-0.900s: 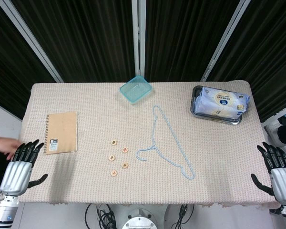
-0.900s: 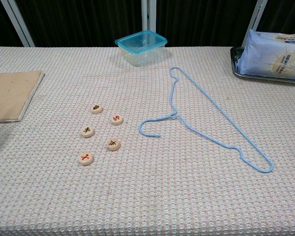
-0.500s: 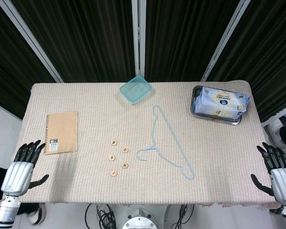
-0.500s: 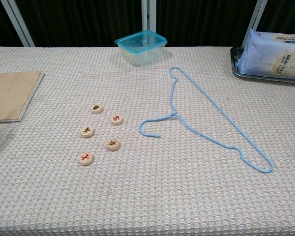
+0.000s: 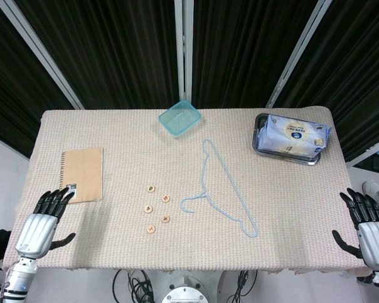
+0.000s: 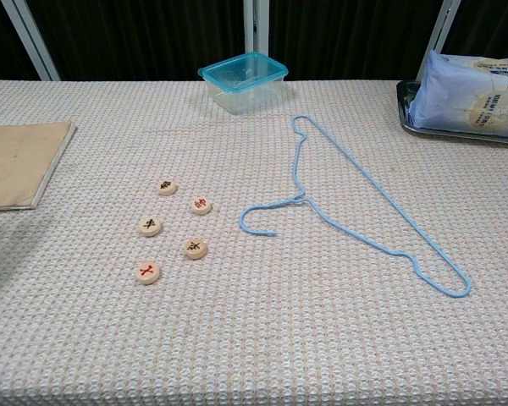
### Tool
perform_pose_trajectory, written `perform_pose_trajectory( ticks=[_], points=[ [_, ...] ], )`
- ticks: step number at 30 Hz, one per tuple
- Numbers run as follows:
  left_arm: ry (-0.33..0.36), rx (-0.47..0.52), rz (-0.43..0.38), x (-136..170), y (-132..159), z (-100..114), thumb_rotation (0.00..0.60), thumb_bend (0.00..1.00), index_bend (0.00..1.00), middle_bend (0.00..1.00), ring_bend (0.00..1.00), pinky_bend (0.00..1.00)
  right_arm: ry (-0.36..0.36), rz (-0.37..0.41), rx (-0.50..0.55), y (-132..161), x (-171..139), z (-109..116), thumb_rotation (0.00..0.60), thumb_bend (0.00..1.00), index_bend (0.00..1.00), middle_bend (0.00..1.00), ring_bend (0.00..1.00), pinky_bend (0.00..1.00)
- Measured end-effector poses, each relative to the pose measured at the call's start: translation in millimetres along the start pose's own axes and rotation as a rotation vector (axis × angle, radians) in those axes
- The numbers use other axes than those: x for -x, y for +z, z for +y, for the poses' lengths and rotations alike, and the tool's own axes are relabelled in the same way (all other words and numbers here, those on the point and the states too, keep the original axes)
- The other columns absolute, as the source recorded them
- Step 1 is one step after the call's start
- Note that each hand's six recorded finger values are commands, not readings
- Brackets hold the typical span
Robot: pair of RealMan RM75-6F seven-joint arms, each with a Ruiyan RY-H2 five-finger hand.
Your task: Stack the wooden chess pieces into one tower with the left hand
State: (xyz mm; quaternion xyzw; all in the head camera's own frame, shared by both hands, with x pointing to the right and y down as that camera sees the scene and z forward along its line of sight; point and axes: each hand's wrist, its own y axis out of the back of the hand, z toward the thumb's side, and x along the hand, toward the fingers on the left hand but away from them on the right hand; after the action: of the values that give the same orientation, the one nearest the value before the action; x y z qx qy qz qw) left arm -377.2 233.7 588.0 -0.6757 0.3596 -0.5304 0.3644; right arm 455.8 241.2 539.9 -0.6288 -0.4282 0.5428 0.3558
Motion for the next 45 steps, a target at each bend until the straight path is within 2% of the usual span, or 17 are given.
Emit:
perform_pose_trajectory(
  ticks=[10,15,22,25,29,35,45],
  points=[
    [-0.047,0.024,-0.051,-1,25,-21,0.600,0.15,0.14,0.04,0.00,0.00,0.011,0.000,0.003,-1,0,-1,0.600,0.25,0.00,0.00,0.00,0.00],
    [-0.081,0.045,-0.157,-3,56,-39,0.600,0.15,0.19,0.08,0.00,0.00,0.012,0.001,0.008,-1,1,-1,0.600,0.25,0.00,0.00,0.00,0.00],
    [-0.033,0.064,-0.328,-10,100,-46,0.600,0.16,0.31,0.13,0.00,0.00,0.017,0.008,0.012,-1,-1,-2,0.600,0.25,0.00,0.00,0.00,0.00],
    [-0.049,0.060,-0.387,-17,114,-50,0.600,0.16,0.31,0.13,0.00,0.00,0.020,0.011,0.012,0,-3,-2,0.600,0.25,0.00,0.00,0.00,0.00],
    [-0.081,0.014,-0.460,-34,133,-58,0.600,0.16,0.32,0.13,0.00,0.00,0.013,0.011,0.016,-1,-4,0,0.600,0.25,0.00,0.00,0.00,0.00],
    [-0.080,-0.094,-0.521,-58,153,-63,0.600,0.16,0.34,0.13,0.00,0.00,0.014,0.012,0.020,-1,-6,1,0.600,0.25,0.00,0.00,0.00,0.00],
    [-0.167,-0.180,-0.529,-80,164,-81,0.600,0.16,0.35,0.11,0.00,0.00,0.001,-0.002,0.035,-6,-7,7,0.600,0.25,0.00,0.00,0.00,0.00]
  ],
)
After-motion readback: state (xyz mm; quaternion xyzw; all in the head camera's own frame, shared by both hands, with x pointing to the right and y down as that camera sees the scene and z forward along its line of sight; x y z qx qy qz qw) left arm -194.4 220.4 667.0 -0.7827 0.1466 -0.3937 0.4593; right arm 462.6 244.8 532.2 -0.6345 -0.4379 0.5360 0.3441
